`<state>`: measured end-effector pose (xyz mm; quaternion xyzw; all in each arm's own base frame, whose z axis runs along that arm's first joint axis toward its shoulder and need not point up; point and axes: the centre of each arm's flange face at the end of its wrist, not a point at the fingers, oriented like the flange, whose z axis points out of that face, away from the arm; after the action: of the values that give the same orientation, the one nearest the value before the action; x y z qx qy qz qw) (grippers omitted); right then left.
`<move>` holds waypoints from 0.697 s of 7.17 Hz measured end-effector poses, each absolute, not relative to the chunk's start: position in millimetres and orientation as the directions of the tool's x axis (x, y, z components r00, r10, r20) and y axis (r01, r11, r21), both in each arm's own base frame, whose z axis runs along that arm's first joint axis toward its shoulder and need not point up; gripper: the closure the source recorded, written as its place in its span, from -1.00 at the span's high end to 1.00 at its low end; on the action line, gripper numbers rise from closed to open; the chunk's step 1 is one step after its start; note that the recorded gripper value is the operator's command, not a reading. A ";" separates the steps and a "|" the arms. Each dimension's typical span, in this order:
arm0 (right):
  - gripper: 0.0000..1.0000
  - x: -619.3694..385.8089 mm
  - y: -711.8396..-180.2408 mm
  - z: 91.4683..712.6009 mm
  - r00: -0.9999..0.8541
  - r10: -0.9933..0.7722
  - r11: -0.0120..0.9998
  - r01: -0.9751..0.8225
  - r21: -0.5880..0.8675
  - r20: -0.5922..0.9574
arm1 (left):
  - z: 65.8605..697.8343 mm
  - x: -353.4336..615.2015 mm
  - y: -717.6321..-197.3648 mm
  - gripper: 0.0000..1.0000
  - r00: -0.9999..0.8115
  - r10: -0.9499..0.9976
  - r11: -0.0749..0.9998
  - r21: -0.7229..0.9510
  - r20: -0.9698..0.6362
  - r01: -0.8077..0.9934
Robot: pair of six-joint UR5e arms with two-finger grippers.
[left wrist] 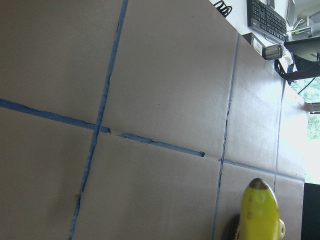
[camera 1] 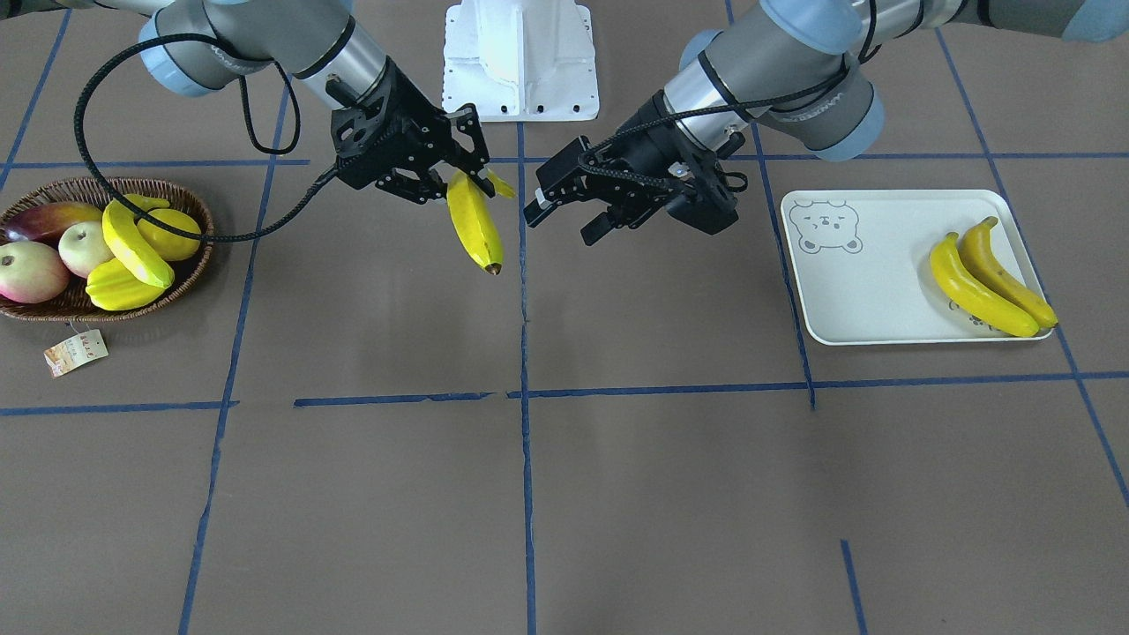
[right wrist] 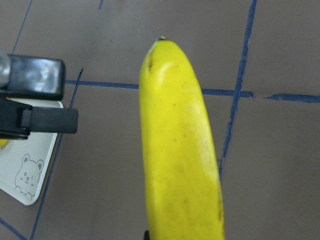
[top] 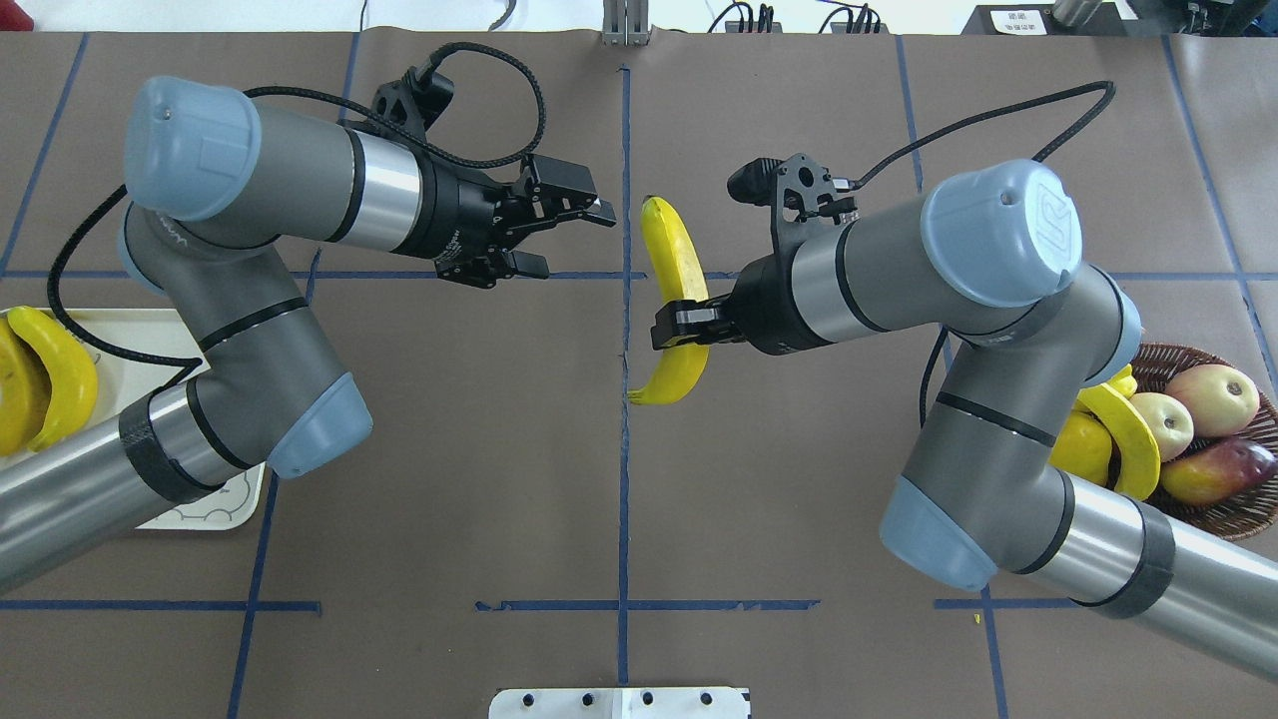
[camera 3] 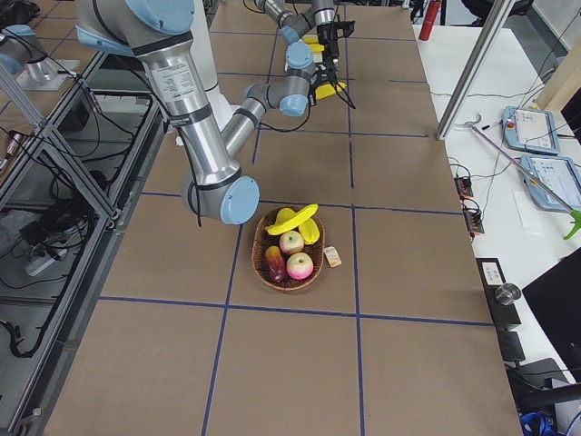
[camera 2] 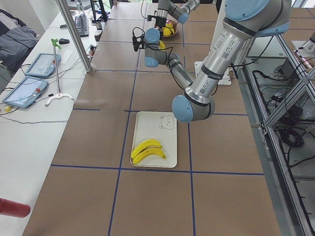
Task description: Transfer all bananas from basket to plate
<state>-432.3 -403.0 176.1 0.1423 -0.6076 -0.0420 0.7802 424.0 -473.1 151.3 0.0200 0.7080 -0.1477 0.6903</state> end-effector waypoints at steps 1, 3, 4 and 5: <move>-0.95 -437.1 -398.6 173.1 0.254 -0.233 0.957 -0.113 0.268 0.939 | 143.9 432.7 -468.6 0.99 -0.063 -0.197 0.948 -0.206 -0.978 0.244; -0.94 -441.9 -393.2 169.5 0.248 -0.218 0.959 -0.123 0.254 0.944 | 130.4 451.3 -458.7 0.95 -0.081 -0.231 0.933 -0.244 -0.970 0.263; -0.93 -444.1 -391.1 167.6 0.247 -0.217 0.958 -0.131 0.254 0.945 | 128.2 463.9 -451.9 0.60 -0.079 -0.239 0.927 -0.252 -0.968 0.277; -0.92 -445.4 -389.6 166.8 0.246 -0.216 0.958 -0.134 0.254 0.945 | 127.3 475.2 -445.7 0.30 -0.081 -0.242 0.921 -0.255 -0.967 0.294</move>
<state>-445.4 -389.6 166.8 0.1429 -0.6133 -0.0265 0.7764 475.2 -445.7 127.3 0.0181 0.7080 -0.1978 0.6778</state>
